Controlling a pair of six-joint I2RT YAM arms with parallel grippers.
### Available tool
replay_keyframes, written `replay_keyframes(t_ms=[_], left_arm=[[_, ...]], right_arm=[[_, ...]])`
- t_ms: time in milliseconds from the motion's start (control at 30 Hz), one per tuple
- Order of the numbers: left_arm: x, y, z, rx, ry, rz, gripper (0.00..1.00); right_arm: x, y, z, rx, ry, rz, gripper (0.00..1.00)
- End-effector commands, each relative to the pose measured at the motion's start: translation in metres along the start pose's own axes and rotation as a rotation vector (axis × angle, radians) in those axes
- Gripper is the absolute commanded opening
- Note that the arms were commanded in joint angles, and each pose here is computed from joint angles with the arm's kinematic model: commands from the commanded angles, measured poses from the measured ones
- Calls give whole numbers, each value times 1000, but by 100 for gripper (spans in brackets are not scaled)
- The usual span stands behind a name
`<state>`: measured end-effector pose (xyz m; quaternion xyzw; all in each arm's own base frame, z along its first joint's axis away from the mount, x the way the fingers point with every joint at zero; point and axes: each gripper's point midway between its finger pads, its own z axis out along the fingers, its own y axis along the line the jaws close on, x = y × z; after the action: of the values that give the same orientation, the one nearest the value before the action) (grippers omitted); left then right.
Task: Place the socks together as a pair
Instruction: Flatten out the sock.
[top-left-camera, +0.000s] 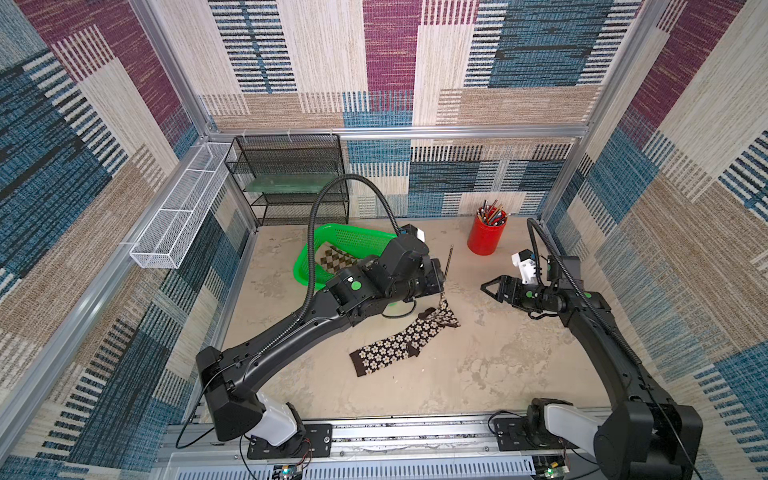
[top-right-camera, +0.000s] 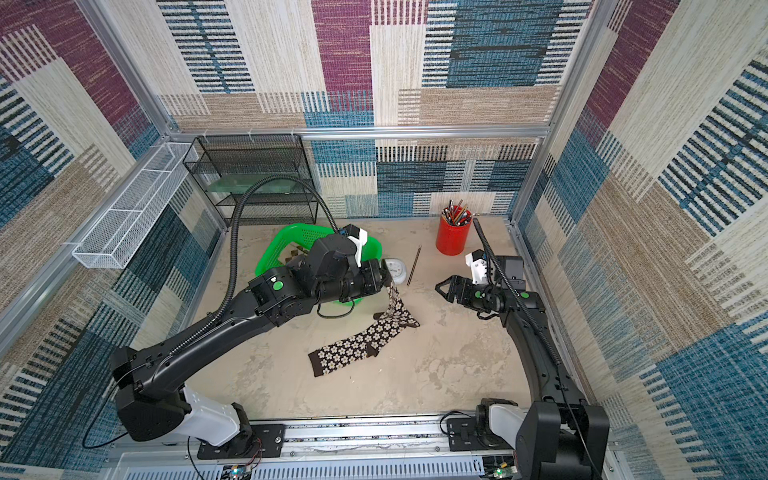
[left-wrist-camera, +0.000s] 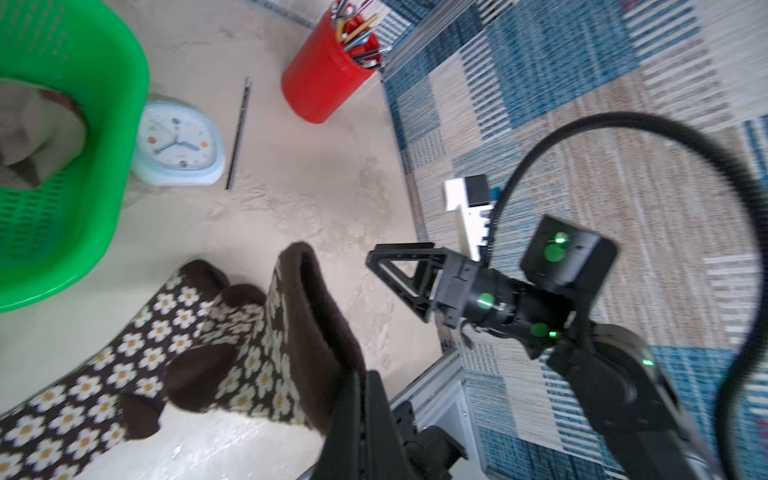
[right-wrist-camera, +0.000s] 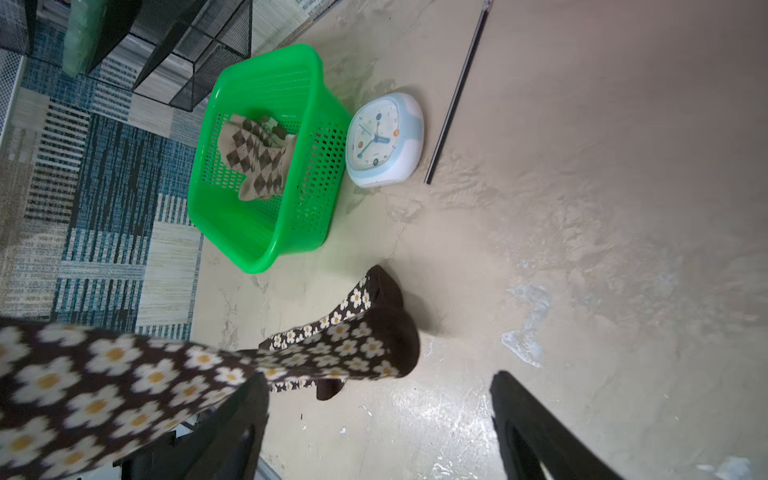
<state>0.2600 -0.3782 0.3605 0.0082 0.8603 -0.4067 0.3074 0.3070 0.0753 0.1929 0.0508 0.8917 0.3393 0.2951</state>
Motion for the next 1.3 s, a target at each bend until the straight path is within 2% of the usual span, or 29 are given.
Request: replay_keyframes(t_ms=[0,233,367,467,633,833,967,1267], left_arm=[[-2,-24,-2,32,22,12,0],[9,-74,0,108,55,34,0],[21,-80,-8,112,60,11,0],[29,-71,-12,97,43,-17,0],[41,-18,-11,24,-7,-111,0],[66,88,-7,-171,-55,-196,0],[85,155,-18,-279,-93,-245,0],[116,214,-45,-343,-91,-255,0]], right_arm=[[-16,5,-6,-3,-52,-15,86],[-25,5,-19,25,-93,-15,86],[-24,7,-21,20,-95,-15,86],[-23,6,-22,24,-98,-15,86],[-17,-1,-20,45,-85,-6,87],[1,-3,-13,27,-42,11,87],[29,-1,-3,31,51,9,87],[121,18,20,98,337,38,87]])
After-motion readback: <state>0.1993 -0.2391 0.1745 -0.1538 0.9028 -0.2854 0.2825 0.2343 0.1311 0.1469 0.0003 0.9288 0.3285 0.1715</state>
